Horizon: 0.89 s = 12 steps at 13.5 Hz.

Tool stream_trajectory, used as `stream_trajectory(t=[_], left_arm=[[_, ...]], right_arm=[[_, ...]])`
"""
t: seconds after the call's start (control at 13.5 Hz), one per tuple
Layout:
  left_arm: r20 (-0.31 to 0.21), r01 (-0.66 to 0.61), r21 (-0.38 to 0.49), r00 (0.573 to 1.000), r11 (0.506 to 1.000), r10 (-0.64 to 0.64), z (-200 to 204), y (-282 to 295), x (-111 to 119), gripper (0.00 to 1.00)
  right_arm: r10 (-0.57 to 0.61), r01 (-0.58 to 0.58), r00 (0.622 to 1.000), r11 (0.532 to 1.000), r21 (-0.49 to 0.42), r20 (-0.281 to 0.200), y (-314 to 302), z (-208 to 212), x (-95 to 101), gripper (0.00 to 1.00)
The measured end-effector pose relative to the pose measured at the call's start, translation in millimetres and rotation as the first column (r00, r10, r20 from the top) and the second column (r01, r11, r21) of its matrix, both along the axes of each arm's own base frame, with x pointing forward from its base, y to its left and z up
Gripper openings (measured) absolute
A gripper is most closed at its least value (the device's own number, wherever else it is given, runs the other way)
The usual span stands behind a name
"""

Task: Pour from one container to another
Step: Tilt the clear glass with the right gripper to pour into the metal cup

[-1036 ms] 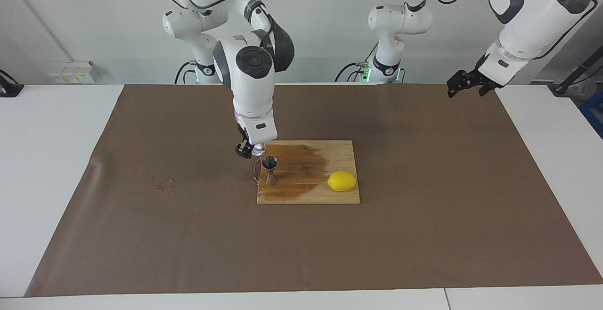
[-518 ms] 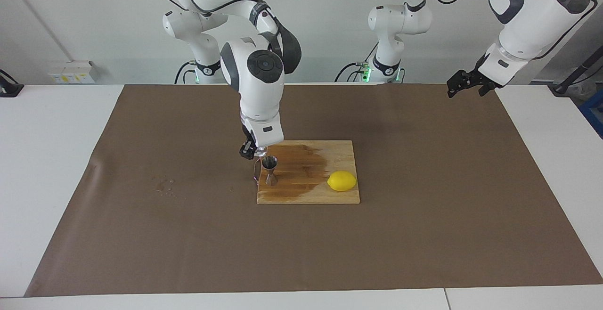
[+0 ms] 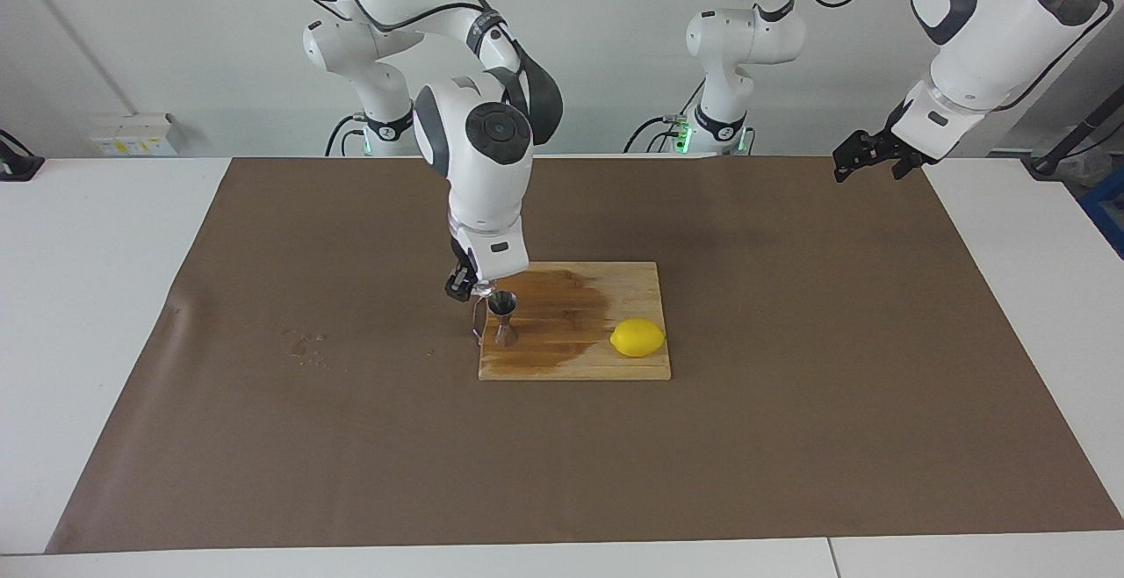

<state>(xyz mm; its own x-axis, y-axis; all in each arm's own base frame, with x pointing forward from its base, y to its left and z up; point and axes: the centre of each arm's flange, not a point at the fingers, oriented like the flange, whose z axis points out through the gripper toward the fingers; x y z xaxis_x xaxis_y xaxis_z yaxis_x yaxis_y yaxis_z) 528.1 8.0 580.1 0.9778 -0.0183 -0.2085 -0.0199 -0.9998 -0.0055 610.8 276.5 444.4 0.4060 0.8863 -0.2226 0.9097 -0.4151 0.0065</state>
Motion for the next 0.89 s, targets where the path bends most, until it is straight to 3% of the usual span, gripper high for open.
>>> stream_trajectory(t=[0.89], left_arm=[[0.000,0.000,0.000,1.000,1.000,0.000,0.0,0.0,0.0,1.00]], right_arm=[[-0.001,0.001,1.000,1.000,-0.012,0.004,6.2,-4.5,0.6,0.48]])
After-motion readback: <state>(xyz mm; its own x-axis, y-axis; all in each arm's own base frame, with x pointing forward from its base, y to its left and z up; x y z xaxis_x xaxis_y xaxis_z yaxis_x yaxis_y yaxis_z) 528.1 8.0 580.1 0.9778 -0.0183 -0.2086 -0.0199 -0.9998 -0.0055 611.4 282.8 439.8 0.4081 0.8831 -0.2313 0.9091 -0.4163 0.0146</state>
